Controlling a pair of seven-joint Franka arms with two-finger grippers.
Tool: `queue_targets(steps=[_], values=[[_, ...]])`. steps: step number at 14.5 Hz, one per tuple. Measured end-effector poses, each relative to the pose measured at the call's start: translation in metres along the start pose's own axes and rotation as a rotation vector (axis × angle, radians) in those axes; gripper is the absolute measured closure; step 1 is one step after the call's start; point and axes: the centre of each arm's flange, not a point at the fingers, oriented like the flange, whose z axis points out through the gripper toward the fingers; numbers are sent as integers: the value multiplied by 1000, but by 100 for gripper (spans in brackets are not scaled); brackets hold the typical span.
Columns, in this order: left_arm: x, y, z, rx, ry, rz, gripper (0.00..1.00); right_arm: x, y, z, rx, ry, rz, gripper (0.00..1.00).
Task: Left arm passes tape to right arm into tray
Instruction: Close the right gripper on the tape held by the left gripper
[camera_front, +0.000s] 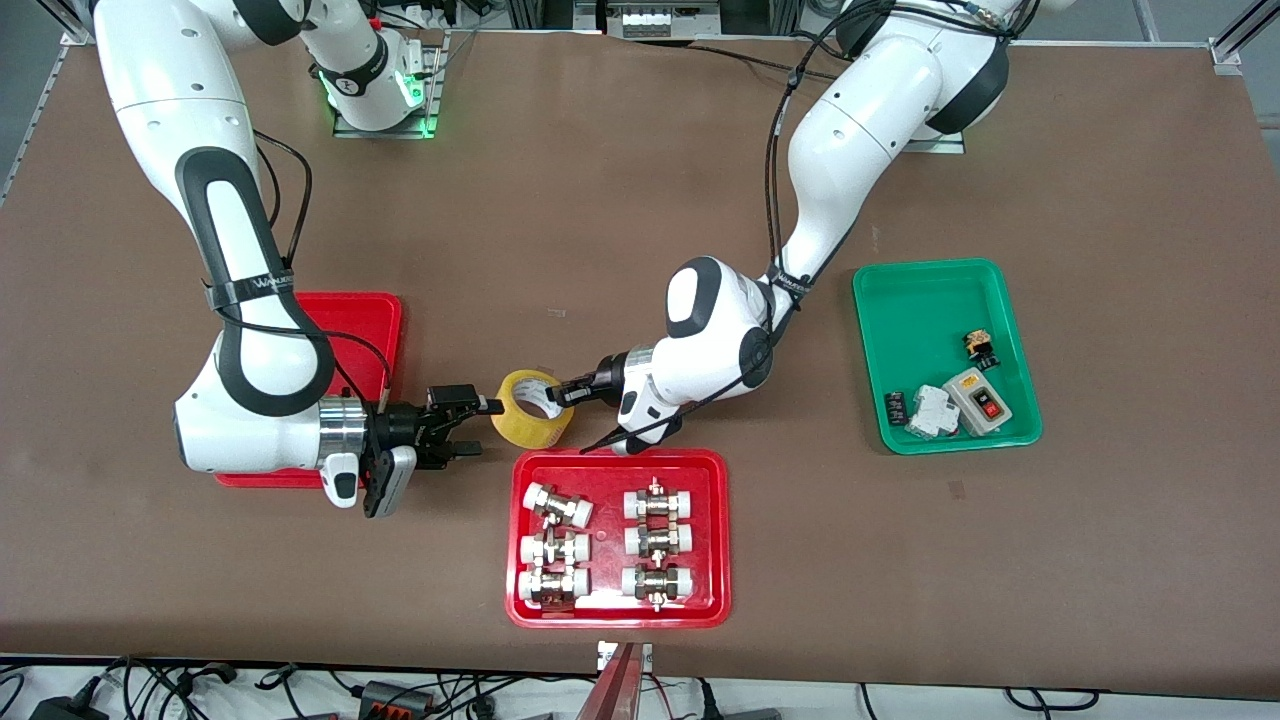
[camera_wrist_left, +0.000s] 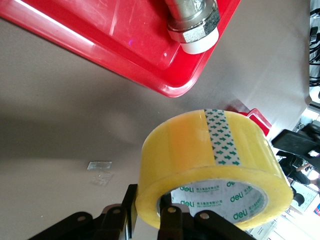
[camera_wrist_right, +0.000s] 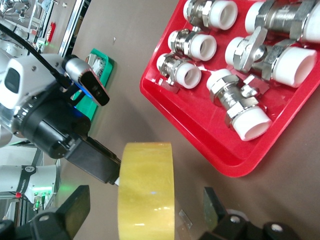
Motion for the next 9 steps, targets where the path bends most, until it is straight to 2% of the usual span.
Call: queue_targets(steps=[9], values=[[0,1,0,-1,0,-9,78,-2,-4,24,26,-33,-9,0]])
